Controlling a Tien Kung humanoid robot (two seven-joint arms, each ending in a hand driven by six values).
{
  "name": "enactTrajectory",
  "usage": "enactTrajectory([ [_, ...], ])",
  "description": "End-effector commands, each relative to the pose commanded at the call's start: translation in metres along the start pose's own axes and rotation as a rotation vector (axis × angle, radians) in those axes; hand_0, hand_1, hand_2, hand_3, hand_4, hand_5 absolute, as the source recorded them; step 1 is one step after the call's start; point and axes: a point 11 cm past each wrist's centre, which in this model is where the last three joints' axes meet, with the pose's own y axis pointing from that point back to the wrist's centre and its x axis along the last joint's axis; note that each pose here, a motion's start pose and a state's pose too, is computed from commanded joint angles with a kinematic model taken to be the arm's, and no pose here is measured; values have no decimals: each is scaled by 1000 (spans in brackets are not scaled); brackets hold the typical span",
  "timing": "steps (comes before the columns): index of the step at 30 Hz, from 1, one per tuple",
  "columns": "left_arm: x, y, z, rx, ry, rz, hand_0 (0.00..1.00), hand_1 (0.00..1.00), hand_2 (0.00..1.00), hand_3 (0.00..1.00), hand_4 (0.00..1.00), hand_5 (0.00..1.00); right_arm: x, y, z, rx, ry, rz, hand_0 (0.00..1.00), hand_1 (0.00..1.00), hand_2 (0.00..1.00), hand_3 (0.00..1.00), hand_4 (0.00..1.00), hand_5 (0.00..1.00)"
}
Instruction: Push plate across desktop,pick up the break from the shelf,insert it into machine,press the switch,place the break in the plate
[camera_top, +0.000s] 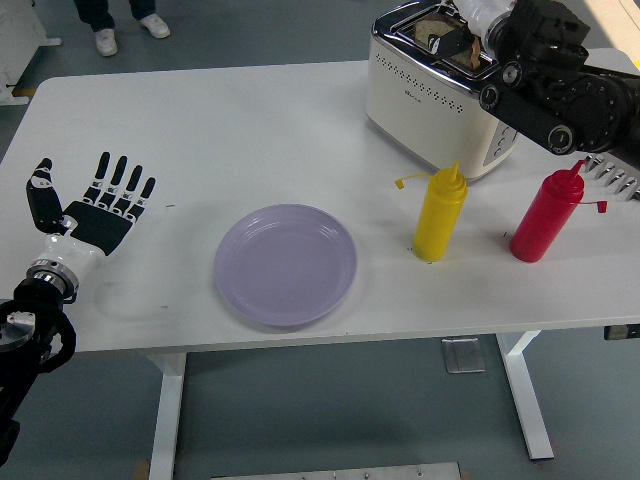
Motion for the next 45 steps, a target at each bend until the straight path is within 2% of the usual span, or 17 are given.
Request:
enactTrajectory([
  [3,0,0,0,-2,2,2,802,796,766,748,767,998,2,0,-1,4,-4,11,313,457,422,569,516,206],
  [4,1,0,1,-2,3,3,803,795,769,752,762,998,2,1,-1,5,-6,15,302,432,404,471,354,2],
  [9,2,0,1,-1,16,7,803,795,769,752,762,998,3,2,-3,6,-20,50,302,432,404,471,354,2],
  [10,2,0,2,-1,18,7,803,793,768,752,756,998,4,2,-3,7,-23,59,305,430,379,392,357,2],
  [19,4,0,2,0,28,10,802,786,764,751,749,998,19,6,-3,12,-39,128,307,423,369,376,333,2],
  [21,4,0,2,0,28,11,802,786,764,751,749,998,24,7,-2,14,-43,143,307,423,369,376,333,2],
  [22,4,1,2,0,28,12,799,775,754,743,747,998,28,8,-2,14,-43,152,312,422,369,373,301,2],
  [27,5,1,2,0,29,14,799,775,754,743,747,998,45,11,0,13,-53,191,312,422,369,373,301,2],
  [28,5,1,2,1,30,14,791,754,723,715,746,998,48,12,0,13,-56,198,315,418,362,367,328,2],
  [34,7,2,2,2,33,17,788,747,711,703,748,998,69,21,-4,24,-83,249,313,413,361,366,341,2],
  [40,8,2,1,8,38,18,784,741,707,699,751,998,97,38,-15,80,-83,317,312,410,358,361,355,2],
  [45,8,2,1,10,43,14,784,741,707,699,751,998,108,52,-29,139,-59,361,312,410,358,361,355,2],
])
